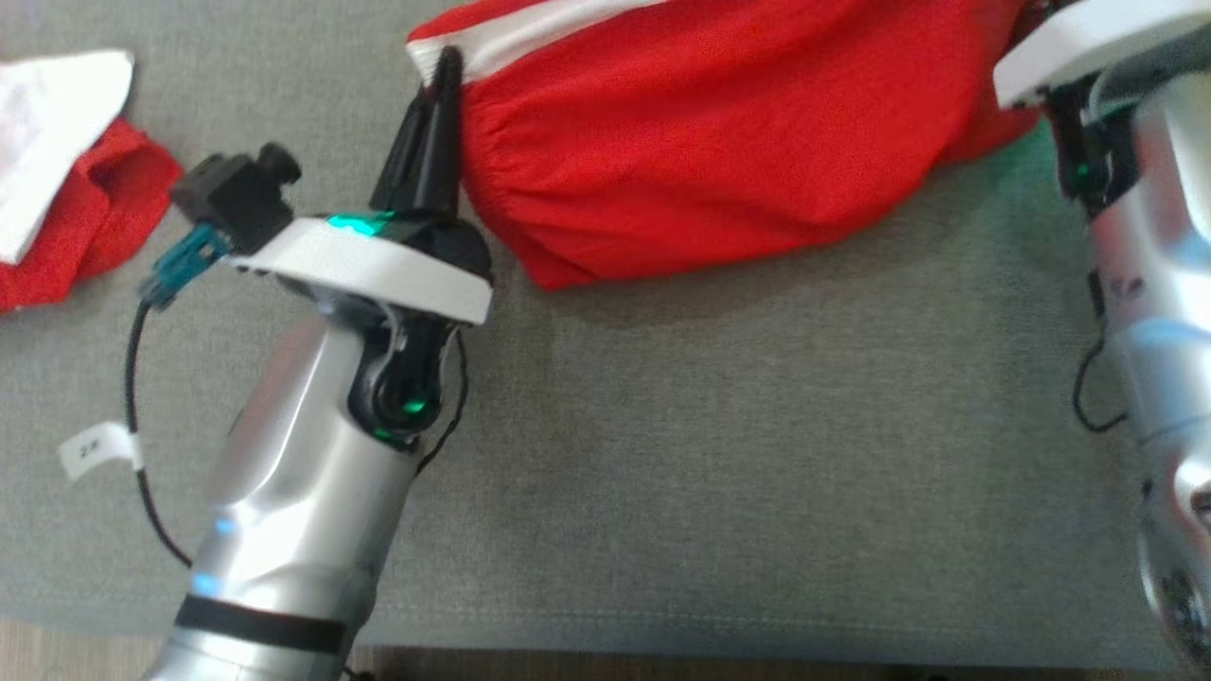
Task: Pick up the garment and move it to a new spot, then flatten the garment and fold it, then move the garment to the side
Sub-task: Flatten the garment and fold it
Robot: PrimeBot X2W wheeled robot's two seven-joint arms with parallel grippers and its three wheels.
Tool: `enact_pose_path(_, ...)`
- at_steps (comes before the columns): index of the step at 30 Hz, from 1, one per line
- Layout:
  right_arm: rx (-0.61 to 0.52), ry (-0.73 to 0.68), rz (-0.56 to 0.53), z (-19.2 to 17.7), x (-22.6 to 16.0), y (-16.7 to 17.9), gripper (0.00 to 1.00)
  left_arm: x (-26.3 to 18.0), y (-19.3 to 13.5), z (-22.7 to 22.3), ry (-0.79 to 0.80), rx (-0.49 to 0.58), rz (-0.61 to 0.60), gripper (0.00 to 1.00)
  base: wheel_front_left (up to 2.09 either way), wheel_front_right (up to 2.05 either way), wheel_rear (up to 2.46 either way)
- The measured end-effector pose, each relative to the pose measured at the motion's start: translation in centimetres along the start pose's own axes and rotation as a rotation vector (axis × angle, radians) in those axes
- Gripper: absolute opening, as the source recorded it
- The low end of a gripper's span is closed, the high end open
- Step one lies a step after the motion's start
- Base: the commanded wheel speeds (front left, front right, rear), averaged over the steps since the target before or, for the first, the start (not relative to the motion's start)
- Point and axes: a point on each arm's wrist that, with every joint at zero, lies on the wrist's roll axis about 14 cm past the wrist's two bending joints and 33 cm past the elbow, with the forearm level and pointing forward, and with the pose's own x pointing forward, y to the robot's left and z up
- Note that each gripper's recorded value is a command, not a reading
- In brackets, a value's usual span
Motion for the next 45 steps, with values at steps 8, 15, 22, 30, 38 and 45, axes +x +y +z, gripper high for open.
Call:
enact_pose_path(8,-0.029,0.079,0.005,-3.8,3.5,0.2,0.0,1.5,1.1,-2.6,0.069,-0.015,0.003,0.01,0.0,0.0,0.0)
enact_pose_path(15,-0.026,0.102,-0.027,-4.9,3.7,-0.8,0.1,2.3,1.6,-2.4,0.063,0.027,0.023,0.26,0.0,0.0,0.0)
enact_pose_path(22,0.018,0.033,-0.025,-2.0,3.4,0.1,1.0,1.4,2.5,-1.5,0.042,0.09,0.107,1.0,0.0,0.0,0.0)
enact_pose_path(30,-0.004,0.195,-0.011,-5.9,-0.2,0.5,1.0,-1.2,2.5,-2.1,0.061,0.126,0.151,1.0,0.0,0.0,0.0)
enact_pose_path(38,-0.02,0.356,-0.036,-8.5,-2.9,-0.8,1.0,-3.0,2.2,-2.3,0.071,0.132,0.166,1.0,0.0,0.0,0.0)
enact_pose_path(45,0.008,0.444,-0.025,-9.7,-3.9,0.1,0.41,-3.8,2.0,-2.2,0.073,0.154,0.17,1.0,0.0,0.0,0.0)
